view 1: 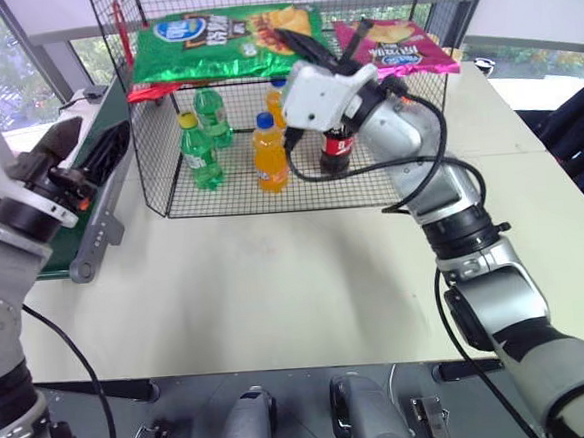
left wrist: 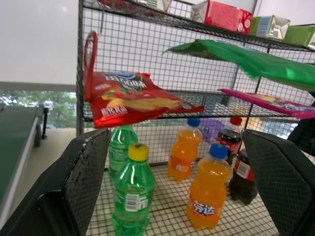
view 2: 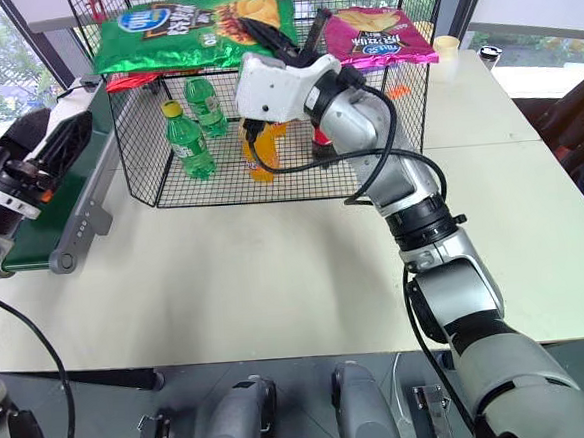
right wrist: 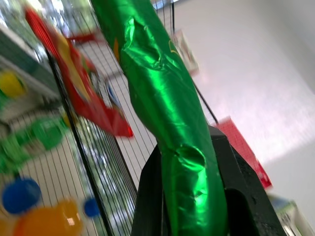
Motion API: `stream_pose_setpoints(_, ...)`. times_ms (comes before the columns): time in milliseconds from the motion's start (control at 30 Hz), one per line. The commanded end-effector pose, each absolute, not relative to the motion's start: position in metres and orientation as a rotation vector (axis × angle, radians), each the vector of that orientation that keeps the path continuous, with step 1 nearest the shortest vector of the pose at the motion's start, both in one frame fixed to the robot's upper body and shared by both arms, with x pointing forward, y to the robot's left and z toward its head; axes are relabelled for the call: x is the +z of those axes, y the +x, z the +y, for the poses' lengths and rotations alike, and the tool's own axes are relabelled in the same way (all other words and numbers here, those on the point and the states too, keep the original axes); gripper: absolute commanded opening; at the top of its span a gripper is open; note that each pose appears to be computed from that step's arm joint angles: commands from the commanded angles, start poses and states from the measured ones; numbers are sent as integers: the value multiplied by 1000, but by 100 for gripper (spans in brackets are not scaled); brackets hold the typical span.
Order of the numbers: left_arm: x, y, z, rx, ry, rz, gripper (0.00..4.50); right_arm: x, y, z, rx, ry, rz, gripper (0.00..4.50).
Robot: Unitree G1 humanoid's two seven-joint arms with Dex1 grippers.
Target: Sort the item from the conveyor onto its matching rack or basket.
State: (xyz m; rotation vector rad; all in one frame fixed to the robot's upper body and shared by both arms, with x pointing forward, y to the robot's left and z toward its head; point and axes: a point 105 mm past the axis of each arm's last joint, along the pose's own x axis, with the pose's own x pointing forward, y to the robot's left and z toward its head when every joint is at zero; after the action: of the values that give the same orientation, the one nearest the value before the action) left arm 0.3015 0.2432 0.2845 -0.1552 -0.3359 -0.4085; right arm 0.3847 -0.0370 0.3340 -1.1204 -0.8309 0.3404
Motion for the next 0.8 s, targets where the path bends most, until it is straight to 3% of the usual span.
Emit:
stream_pose_setpoints(33,297,298,234,-427,-125,-397,441,362,376,-39,234,-1141,-894,0)
stream_pose_setpoints(433,299,307,204,-514,31,-391,441,354,372,-31,337,-1123,-862,0)
stream_pose_setpoints(567,308,303,173,-608,222,-433,441,345,371,-29,374,-1147,-856,0)
stream_pose_setpoints(800,305,313,152,-570,569,-465,441,341,371,-27,379,-1151,-851,0)
